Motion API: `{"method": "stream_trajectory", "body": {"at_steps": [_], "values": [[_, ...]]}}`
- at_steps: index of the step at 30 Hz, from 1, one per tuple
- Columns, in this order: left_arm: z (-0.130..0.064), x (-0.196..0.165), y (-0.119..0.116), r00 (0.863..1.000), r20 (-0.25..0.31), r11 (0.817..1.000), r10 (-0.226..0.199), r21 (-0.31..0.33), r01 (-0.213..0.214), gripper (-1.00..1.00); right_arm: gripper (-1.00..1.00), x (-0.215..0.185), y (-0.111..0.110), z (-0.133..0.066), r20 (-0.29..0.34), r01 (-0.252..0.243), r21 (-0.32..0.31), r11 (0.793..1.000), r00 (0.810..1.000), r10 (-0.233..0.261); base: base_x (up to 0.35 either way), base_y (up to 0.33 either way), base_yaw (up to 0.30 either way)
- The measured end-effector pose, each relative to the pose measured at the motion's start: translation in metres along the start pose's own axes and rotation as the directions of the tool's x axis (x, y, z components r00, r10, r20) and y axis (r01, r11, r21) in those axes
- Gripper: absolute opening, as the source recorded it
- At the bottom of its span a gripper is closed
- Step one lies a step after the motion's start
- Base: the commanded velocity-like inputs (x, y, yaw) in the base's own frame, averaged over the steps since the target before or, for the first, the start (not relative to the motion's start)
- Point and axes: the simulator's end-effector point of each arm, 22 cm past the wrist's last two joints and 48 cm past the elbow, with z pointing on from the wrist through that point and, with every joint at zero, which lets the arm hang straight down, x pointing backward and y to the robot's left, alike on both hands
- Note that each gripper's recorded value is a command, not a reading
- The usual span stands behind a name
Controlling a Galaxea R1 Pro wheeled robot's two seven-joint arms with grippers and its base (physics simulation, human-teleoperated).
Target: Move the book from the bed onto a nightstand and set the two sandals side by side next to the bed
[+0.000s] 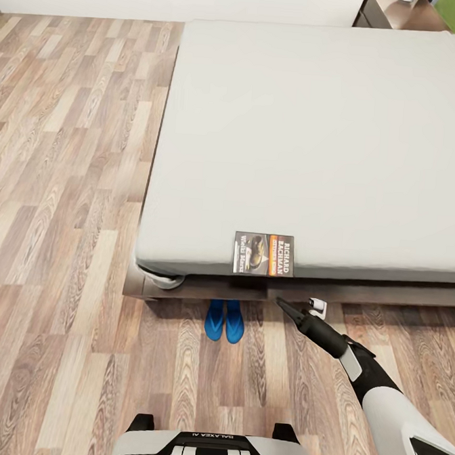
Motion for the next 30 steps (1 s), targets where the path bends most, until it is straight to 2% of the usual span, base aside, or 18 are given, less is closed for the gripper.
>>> {"method": "stream_trajectory", "body": {"at_steps": [13,30], "values": [[0.0000,0.0000,0.0000,1.000,0.000,1.000,0.001,0.000,-0.001,1.00,1.00,-0.0001,-0.0001,-0.0001,0.000,0.000,0.000,1.000,1.000,0.000,-0.113,0.016,0.000],[0.0000,0.0000,0.0001,1.000,0.000,1.000,-0.001,0.000,0.001,1.00,1.00,-0.0011,0.0001,-0.0005,0.004,0.000,-0.001,1.000,1.000,0.000,-0.015,0.079,0.000]]}}
